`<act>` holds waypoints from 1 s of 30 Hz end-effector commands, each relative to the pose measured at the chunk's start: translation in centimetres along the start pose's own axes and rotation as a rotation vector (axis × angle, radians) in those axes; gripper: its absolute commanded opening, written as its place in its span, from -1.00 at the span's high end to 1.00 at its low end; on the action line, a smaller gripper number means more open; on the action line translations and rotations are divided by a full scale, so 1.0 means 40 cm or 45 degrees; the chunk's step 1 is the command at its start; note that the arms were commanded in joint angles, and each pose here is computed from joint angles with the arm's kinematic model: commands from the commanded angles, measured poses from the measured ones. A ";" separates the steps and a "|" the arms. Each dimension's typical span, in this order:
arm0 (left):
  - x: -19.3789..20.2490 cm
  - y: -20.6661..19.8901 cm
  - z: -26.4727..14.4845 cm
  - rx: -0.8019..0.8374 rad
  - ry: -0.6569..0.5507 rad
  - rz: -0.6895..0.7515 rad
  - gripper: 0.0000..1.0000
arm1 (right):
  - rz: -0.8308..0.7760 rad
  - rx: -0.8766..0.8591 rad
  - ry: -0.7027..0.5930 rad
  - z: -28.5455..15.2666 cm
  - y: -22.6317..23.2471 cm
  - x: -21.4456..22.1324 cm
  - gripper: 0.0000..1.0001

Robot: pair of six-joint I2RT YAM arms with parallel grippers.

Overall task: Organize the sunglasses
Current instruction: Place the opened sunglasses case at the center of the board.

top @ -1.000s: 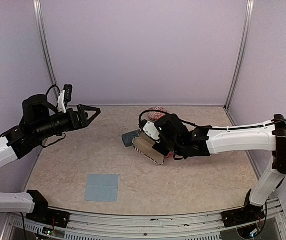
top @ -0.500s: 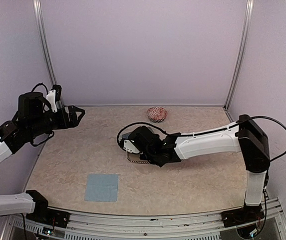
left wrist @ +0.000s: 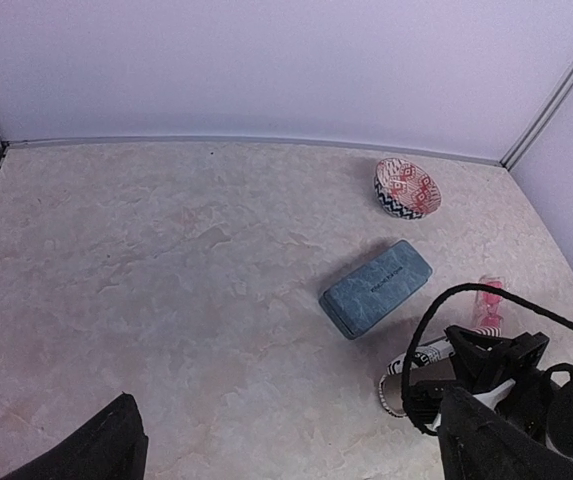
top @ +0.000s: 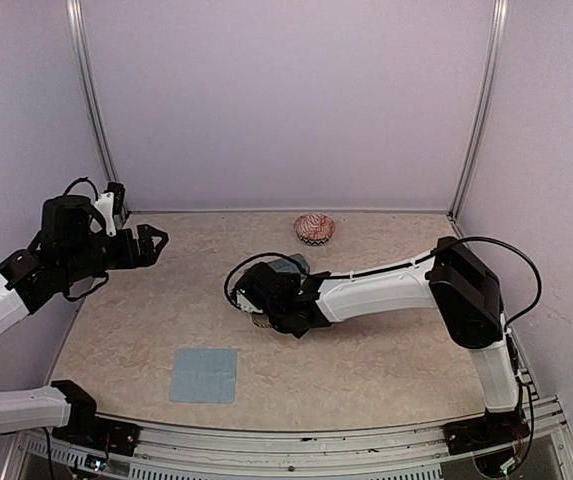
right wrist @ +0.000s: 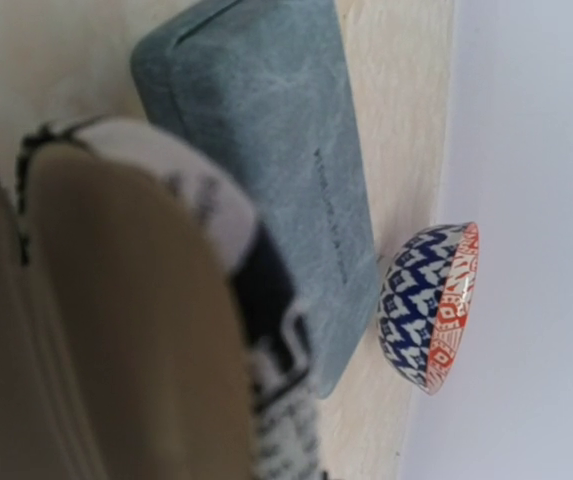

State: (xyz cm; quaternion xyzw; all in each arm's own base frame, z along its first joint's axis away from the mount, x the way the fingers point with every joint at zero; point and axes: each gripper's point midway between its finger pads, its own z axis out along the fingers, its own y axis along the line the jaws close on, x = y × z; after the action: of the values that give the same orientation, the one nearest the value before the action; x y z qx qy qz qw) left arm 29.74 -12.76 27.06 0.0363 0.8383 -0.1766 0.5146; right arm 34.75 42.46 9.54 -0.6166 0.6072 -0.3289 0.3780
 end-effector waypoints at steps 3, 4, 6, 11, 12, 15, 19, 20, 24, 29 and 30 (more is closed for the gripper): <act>-0.002 0.013 -0.002 0.012 -0.010 -0.010 -0.98 | -0.008 0.031 0.026 0.007 -0.005 -0.018 0.69; -0.002 0.015 -0.001 0.012 -0.009 -0.014 -0.98 | -0.001 0.029 0.021 0.008 -0.005 -0.022 0.62; -0.001 0.017 0.001 0.014 -0.006 -0.020 -0.98 | 0.005 0.027 0.017 0.010 -0.003 -0.025 0.53; 0.000 0.023 0.003 0.009 -0.004 -0.027 -0.98 | 0.025 0.033 0.009 0.008 -0.010 -0.030 0.35; 0.002 0.025 0.004 0.007 -0.002 -0.028 -0.98 | 0.031 0.033 0.004 0.007 -0.012 -0.032 0.33; 0.003 0.027 0.006 0.006 0.001 -0.031 -0.98 | 0.047 0.036 -0.007 0.003 -0.019 -0.034 0.22; 0.003 0.030 0.007 0.005 0.003 -0.035 -0.98 | 0.079 0.040 -0.024 -0.007 -0.034 -0.038 0.17; 0.002 0.030 0.008 0.005 0.002 -0.034 -0.98 | 0.092 0.040 -0.031 -0.010 -0.039 -0.040 0.16; 0.004 0.030 0.008 0.007 0.004 -0.037 -0.98 | 0.184 0.024 -0.079 -0.032 -0.069 -0.048 0.10; 0.004 0.032 0.006 0.002 0.002 -0.038 -0.98 | 0.360 -0.081 -0.161 -0.075 -0.113 -0.033 0.04; 0.005 0.032 0.006 0.001 0.002 -0.037 -0.98 | 0.407 -0.119 -0.184 -0.084 -0.121 -0.028 0.04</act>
State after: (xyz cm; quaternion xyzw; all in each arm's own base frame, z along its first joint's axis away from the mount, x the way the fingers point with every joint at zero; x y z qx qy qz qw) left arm 30.04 -11.75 26.40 0.0254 0.8422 -0.1823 0.5069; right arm 34.78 43.62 10.49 -0.5925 0.6409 -0.2793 0.4003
